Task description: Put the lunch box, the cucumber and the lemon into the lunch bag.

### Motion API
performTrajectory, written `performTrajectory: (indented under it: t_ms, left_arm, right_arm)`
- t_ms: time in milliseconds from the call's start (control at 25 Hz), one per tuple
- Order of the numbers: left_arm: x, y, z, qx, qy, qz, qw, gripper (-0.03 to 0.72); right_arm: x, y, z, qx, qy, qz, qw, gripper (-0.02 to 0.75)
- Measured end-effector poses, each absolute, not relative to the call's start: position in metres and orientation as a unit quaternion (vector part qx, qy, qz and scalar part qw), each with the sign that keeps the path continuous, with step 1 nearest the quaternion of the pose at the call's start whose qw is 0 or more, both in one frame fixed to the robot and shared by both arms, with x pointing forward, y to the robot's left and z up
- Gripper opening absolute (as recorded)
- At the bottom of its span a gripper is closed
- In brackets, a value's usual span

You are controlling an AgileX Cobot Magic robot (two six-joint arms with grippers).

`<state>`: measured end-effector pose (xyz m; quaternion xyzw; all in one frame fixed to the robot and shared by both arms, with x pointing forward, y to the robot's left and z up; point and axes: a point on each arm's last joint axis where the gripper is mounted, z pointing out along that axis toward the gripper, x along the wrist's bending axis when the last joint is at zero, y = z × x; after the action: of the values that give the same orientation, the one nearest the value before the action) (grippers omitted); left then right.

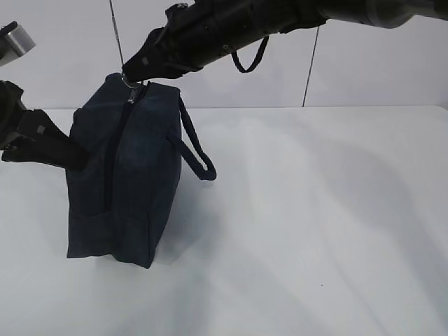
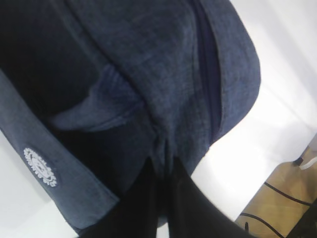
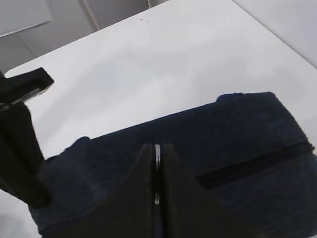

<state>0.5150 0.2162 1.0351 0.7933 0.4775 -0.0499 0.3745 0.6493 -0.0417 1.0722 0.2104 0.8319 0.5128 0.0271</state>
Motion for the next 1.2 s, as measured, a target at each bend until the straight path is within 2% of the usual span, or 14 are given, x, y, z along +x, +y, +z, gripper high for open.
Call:
performTrajectory:
  t_ms: [400,800,1040,1200]
  left_arm:
    - [0.509,0.214,1.037,0.796,0.473,-0.074,0.37,-0.005]
    - [0.483,0.202,1.06,0.811,0.439,-0.09,0.376,-0.005]
    - [0.48,0.201,1.062,0.812,0.438,-0.099,0.374,-0.005]
    - [0.476,0.193,1.061,0.82,0.424,-0.107,0.371,-0.005]
  right_arm:
    - [0.655,-0.052,1.07,0.221,0.826,0.519,0.01,0.008]
    - [0.66,-0.057,1.069,0.226,0.819,0.527,0.012,0.008]
    - [0.661,-0.058,1.072,0.226,0.812,0.537,0.011,0.008]
    - [0.664,-0.056,1.061,0.231,0.812,0.536,0.002,0.008]
